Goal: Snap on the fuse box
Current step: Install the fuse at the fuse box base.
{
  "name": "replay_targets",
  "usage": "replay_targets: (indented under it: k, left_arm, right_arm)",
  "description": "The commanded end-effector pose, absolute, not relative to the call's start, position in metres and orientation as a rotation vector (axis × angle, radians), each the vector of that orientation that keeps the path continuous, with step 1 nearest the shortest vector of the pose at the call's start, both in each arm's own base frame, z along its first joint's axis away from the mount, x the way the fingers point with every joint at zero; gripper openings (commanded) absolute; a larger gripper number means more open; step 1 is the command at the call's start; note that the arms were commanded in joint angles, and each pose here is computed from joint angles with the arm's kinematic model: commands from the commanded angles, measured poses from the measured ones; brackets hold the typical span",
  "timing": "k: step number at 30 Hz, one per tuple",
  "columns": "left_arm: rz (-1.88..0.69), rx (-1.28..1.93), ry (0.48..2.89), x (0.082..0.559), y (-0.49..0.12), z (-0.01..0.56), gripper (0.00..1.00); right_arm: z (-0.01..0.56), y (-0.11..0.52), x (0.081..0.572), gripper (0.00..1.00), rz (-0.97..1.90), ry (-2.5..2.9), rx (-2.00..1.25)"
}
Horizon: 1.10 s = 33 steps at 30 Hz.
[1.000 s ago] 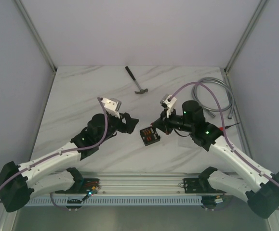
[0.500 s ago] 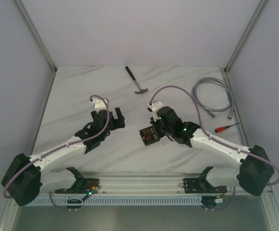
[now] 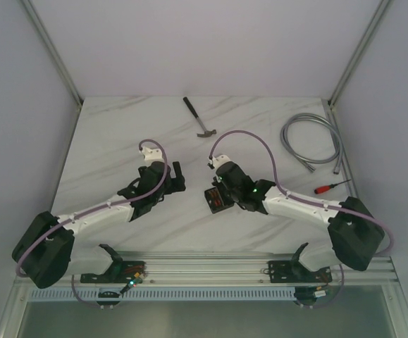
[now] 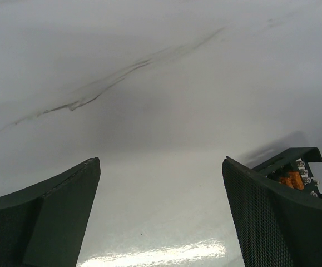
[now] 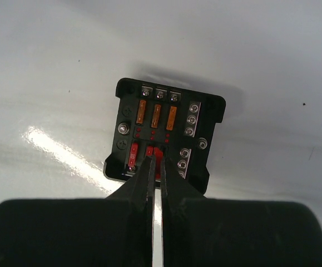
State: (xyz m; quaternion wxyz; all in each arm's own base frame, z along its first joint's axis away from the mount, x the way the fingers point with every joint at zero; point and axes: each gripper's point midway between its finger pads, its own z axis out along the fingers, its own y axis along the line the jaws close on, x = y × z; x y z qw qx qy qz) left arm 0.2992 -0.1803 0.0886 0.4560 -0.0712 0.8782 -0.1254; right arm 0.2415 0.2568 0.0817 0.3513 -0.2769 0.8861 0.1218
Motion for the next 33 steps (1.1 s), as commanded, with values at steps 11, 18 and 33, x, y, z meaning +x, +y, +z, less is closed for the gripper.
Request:
replay_targets:
  k: [11,18,33]
  left_arm:
    - [-0.363,-0.177,2.183,0.301,-0.188,0.081,1.00]
    - [-0.372,-0.174,2.190,0.301,-0.190,0.079,1.00]
    - [-0.377,-0.172,2.189,0.301,-0.190,0.080,1.00]
  right_arm:
    - [0.054,0.250,0.238,0.00,0.258,2.352,-0.660]
    - [0.049,0.246,0.239,0.00,0.224,2.360,-0.665]
    - [0.035,0.244,0.231,0.00,0.177,2.393,-0.709]
